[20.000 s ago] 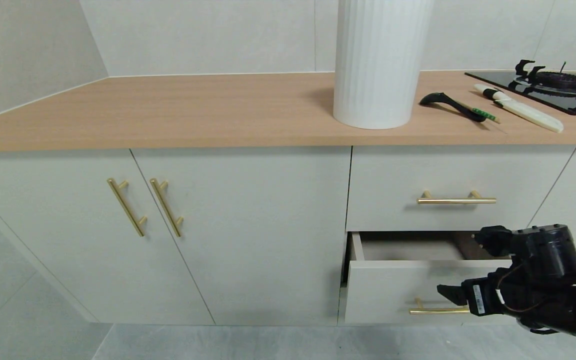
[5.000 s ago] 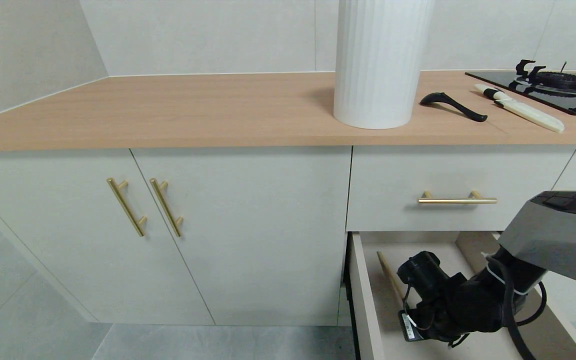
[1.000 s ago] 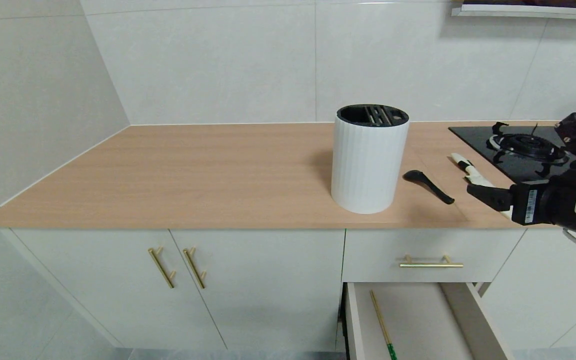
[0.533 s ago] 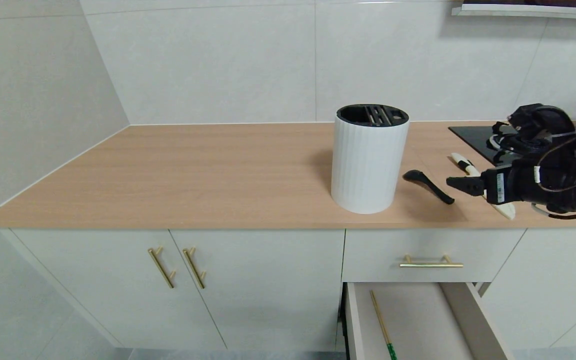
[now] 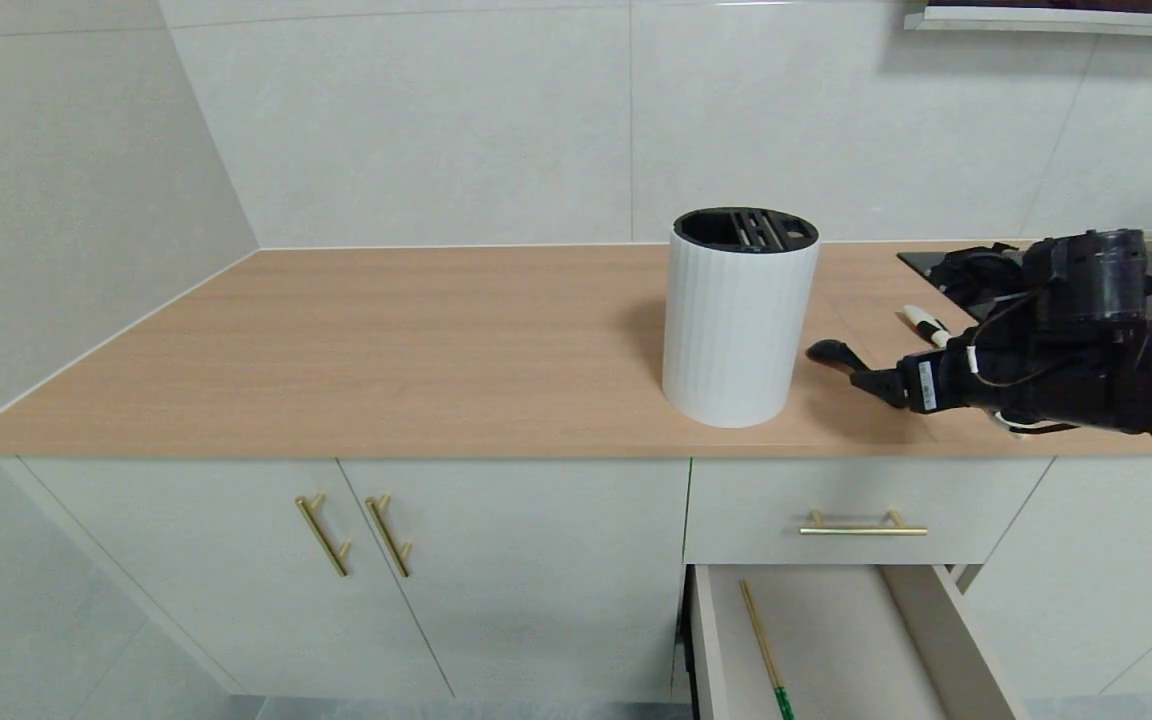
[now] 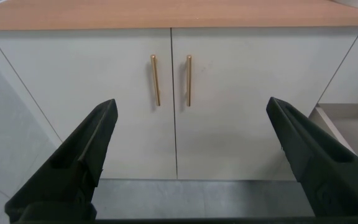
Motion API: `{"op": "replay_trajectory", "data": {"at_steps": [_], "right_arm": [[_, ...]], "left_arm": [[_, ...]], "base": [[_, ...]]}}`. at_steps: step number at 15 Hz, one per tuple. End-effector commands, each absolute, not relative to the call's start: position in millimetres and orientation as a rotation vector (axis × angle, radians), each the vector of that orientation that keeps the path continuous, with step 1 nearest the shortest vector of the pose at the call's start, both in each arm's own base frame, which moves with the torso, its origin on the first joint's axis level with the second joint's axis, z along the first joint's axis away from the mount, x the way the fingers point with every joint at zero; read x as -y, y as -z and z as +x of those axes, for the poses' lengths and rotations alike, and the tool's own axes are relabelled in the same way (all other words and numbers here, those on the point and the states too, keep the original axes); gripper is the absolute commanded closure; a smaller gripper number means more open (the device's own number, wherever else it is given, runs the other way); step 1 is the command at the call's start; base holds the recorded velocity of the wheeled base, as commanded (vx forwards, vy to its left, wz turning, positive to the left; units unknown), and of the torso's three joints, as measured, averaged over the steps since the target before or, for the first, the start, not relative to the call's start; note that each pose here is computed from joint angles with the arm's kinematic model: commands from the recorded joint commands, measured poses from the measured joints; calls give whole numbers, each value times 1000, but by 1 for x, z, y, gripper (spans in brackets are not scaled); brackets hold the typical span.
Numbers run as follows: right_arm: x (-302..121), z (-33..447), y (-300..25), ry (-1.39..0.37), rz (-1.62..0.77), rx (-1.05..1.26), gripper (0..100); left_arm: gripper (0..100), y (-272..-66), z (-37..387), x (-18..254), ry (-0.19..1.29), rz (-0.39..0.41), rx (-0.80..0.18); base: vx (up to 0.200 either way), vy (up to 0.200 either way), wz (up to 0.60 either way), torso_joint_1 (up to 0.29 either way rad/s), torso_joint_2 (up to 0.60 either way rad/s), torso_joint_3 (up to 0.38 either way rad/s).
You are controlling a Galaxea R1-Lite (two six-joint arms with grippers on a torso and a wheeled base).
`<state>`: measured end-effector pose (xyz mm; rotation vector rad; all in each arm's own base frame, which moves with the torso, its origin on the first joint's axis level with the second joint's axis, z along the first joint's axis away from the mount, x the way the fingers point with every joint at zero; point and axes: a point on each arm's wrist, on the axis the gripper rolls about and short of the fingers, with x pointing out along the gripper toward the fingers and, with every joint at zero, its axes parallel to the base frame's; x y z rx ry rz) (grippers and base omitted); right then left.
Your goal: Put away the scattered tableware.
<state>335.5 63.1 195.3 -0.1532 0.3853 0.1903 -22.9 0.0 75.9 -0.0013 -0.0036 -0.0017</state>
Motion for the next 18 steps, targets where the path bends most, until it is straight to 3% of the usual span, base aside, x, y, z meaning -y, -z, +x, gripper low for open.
{"op": "replay_trajectory", "data": {"at_steps": [1,5,18], "right_arm": [[-56,358,-167,-164,-149,-437,0],[-37,376,-156,-139,-125,-453,0],[-51,390,-142,-189,-114,-400,0]], "left_arm": [[0,-76,-23,0,2,-2,3],[0,-76,-23,0,2,-2,3],[0,-76,-23,0,2,-2,3]], "base": [[0,0,0,0,0,0],[0,0,0,0,0,0],[0,0,0,0,0,0]]}}
